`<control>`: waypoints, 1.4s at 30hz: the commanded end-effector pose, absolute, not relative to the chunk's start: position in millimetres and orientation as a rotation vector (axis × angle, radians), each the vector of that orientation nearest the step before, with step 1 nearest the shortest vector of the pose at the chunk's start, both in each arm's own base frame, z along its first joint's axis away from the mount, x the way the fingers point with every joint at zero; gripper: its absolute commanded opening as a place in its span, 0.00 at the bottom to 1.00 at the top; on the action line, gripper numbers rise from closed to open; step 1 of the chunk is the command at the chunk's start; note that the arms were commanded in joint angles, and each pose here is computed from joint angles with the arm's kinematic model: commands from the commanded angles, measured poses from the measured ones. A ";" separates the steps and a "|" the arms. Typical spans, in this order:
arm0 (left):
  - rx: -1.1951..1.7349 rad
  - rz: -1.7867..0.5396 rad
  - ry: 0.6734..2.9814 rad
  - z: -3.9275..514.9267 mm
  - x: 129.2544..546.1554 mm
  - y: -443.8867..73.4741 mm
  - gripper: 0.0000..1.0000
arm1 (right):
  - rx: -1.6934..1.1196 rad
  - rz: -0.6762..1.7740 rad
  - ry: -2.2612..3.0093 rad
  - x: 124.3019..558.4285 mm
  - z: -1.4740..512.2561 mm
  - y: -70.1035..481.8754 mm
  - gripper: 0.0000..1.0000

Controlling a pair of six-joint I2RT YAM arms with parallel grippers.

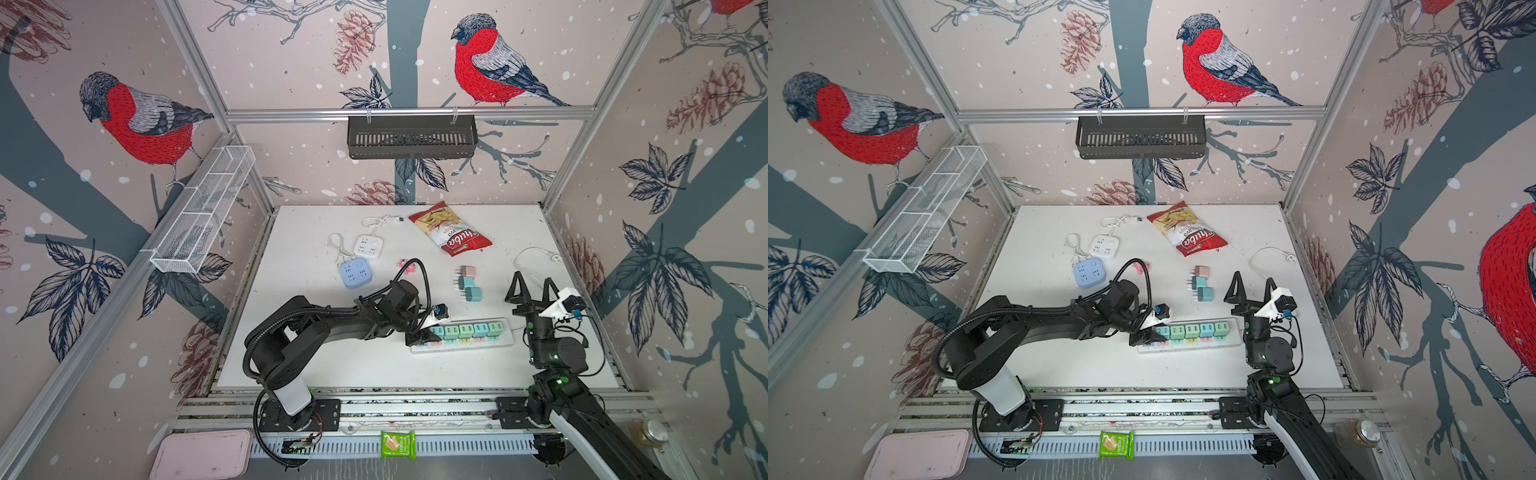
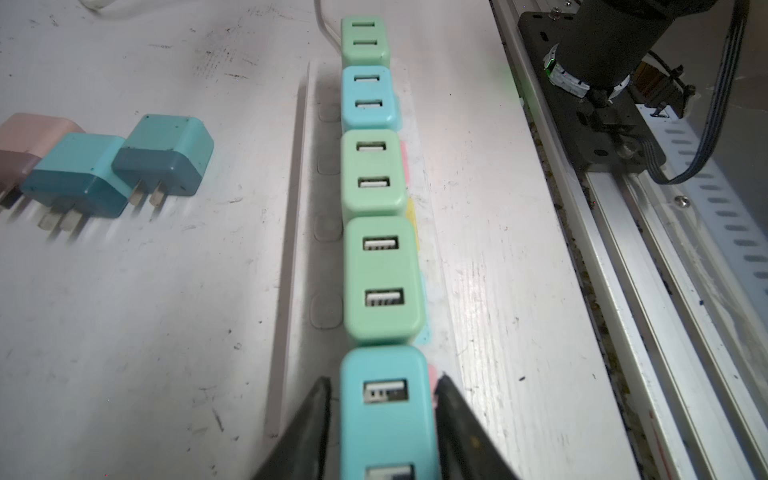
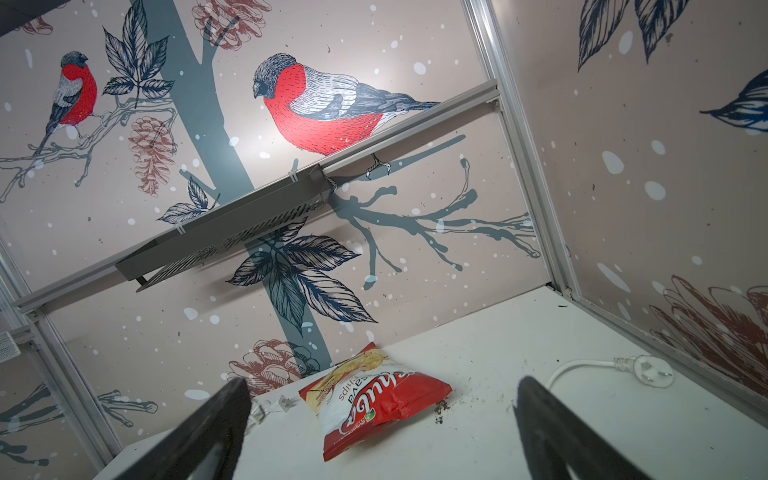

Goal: Insert the plug
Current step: 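Open the left gripper and lift it off the plugged teal adapter, then move the left gripper over the blue socket box while the right reaches out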

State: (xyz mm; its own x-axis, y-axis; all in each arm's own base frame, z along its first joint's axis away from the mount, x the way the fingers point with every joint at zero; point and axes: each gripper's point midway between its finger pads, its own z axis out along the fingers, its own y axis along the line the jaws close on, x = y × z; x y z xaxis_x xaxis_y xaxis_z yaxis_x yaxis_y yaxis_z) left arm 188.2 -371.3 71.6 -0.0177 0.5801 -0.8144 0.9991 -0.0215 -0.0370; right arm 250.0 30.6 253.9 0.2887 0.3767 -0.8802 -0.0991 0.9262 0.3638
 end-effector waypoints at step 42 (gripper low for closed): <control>-0.587 0.005 2.598 26.4 455.8 -78.0 0.93 | -0.150 1.083 1.554 245.5 389.0 244.3 1.00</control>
